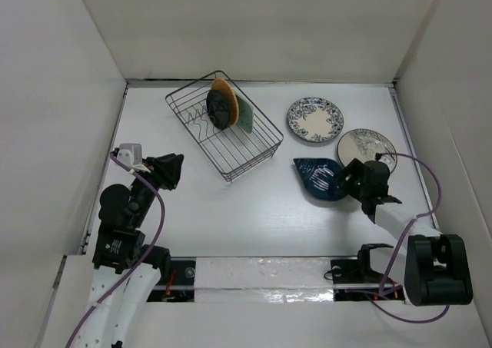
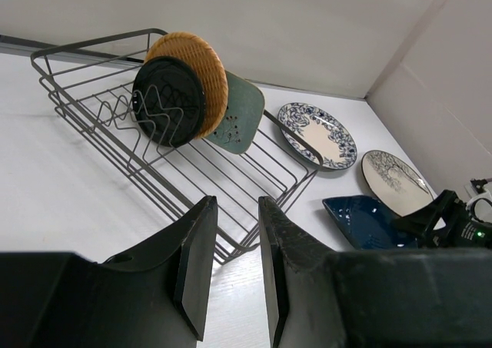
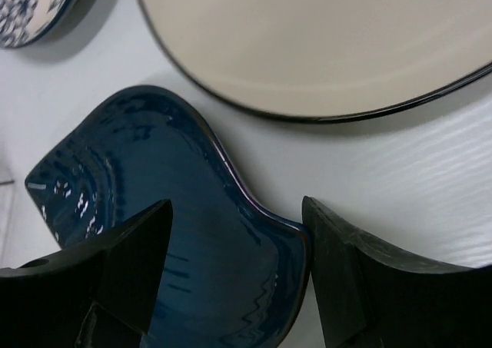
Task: Load the plates into the dish rack
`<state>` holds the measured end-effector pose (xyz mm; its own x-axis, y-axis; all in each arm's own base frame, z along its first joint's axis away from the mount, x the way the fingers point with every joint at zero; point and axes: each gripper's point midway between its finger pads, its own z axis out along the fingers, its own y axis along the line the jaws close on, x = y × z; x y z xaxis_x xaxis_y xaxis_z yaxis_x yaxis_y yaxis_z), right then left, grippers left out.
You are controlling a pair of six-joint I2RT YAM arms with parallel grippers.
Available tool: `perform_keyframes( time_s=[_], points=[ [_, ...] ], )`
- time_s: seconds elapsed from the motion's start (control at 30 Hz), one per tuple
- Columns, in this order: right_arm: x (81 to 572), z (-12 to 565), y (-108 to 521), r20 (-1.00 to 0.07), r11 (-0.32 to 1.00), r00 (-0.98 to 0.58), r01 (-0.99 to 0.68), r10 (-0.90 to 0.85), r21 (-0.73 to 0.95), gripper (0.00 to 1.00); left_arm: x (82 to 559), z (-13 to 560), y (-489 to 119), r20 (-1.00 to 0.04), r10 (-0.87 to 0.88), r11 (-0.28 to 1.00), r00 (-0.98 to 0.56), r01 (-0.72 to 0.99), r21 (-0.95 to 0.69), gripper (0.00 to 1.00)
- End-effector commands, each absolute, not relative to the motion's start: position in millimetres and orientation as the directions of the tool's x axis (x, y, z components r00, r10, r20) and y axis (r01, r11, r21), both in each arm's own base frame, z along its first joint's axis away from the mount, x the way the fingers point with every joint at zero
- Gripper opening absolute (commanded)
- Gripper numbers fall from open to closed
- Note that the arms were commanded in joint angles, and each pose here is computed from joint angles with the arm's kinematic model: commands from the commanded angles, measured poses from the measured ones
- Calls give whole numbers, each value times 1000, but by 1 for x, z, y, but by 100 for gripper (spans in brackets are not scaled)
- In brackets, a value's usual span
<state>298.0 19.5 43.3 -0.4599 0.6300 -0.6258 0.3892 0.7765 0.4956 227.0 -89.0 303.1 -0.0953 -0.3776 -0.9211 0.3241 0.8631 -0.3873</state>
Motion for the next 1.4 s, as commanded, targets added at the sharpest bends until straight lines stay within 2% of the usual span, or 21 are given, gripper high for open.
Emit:
perform_keyframes(
  time_s=[0.0,0.13,0.3,0.47,0.63,0.8,0.93,0.97,1.03,1.07,1.13,1.17,1.37],
  points=[
    [311,68,54,-636,785,-473,249,609,567,73,224,324,-92,-922,-385,853,-38,367,-371,25],
    [291,62,107,-592,788,-578,155,562,596,71,225,323,-92,-923,-382,854,-42,366,-370,25],
    [278,55,121,-587,796,-597,154,547,585,73,226,323,-92,-923,-382,854,-44,365,-371,25],
    [291,65,104,-637,814,-540,179,550,552,79,227,321,-93,-923,-381,853,-53,364,-373,25],
    [320,68,113,-674,848,-558,108,484,519,75,227,321,-93,-922,-383,853,-51,363,-374,25],
    [341,64,131,-661,826,-571,54,487,562,60,227,321,-92,-923,-382,855,-51,360,-374,25],
    [350,58,130,-638,810,-561,103,527,578,48,228,320,-93,-924,-380,856,-55,359,-373,25],
    [350,57,130,-633,807,-561,112,533,580,38,228,320,-92,-923,-380,857,-54,356,-373,25],
    [352,57,129,-623,799,-556,132,550,587,28,227,321,-92,-923,-381,856,-51,357,-373,25],
    [353,56,128,-622,798,-554,139,553,586,18,227,321,-91,-924,-380,857,-48,357,-371,25],
    [351,56,127,-616,796,-554,154,560,586,8,228,320,-92,-924,-379,858,-51,355,-372,25],
    [351,55,123,-620,797,-543,171,566,579,0,228,320,-91,-923,-381,858,-51,354,-373,25],
    [326,88,103,-695,813,-433,198,574,548,0,228,320,-92,-923,-380,857,-52,355,-373,25]
  ],
)
